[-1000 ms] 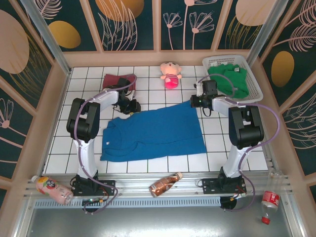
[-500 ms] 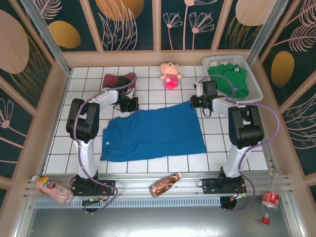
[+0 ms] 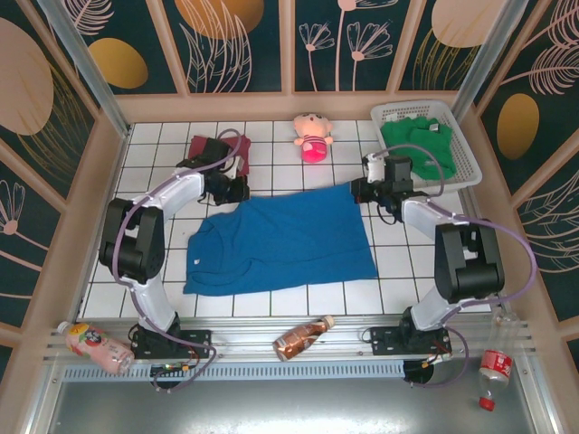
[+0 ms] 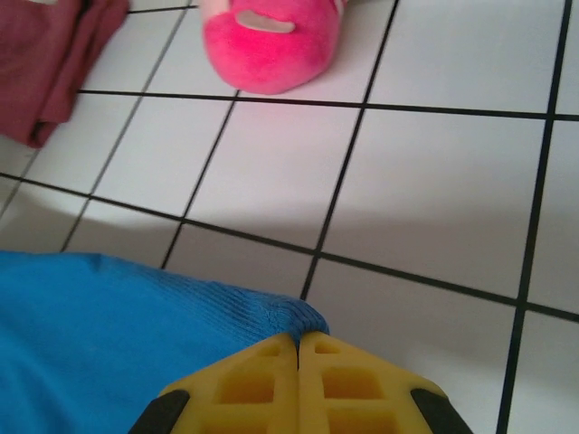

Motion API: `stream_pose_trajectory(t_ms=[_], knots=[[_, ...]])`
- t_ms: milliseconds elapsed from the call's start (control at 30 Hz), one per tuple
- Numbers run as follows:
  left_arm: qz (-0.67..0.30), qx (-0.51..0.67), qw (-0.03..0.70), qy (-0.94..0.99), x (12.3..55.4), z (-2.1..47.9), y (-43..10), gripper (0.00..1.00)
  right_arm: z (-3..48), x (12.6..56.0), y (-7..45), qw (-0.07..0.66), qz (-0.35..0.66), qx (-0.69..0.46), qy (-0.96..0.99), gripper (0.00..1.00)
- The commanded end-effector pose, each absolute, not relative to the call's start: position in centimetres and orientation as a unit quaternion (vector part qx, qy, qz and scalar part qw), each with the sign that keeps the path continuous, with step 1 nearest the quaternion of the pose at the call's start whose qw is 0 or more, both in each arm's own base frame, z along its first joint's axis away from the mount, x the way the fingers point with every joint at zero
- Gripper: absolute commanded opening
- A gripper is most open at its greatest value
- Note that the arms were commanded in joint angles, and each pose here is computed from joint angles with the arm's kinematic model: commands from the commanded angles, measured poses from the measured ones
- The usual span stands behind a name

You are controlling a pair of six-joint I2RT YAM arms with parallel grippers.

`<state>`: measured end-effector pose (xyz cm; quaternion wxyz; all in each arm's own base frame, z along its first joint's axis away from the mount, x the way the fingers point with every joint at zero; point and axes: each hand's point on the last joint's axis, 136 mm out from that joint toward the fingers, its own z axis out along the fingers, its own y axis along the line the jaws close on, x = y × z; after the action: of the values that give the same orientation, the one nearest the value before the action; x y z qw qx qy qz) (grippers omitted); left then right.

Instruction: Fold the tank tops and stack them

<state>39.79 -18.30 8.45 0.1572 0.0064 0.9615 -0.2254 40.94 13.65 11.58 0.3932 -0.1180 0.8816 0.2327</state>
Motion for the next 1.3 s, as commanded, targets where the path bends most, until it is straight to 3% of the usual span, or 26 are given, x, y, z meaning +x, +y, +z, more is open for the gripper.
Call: stream_pose_trajectory(t_ms=[0,667,1067,1267], knots=[[-0.234,0.028,0.176,0.956,39.1,9.6,-19.0,0.0,11.9,38.9,14.0,0.392,0.246,-0.141,0.875,0.0],[-0.235,0.035,0.148,0.96,32.4,7.6,-19.0,0.01,7.6,32.8,10.4,0.323,0.152,-0.183,0.916,0.0],[-0.219,0.037,0.087,0.971,29.4,3.2,-18.7,0.08,3.8,30.1,10.2,0.27,0.086,-0.233,0.93,0.0],[-0.21,0.047,0.077,0.974,29.0,3.6,-18.4,0.17,3.8,29.9,9.9,0.257,0.071,-0.237,0.934,0.08]])
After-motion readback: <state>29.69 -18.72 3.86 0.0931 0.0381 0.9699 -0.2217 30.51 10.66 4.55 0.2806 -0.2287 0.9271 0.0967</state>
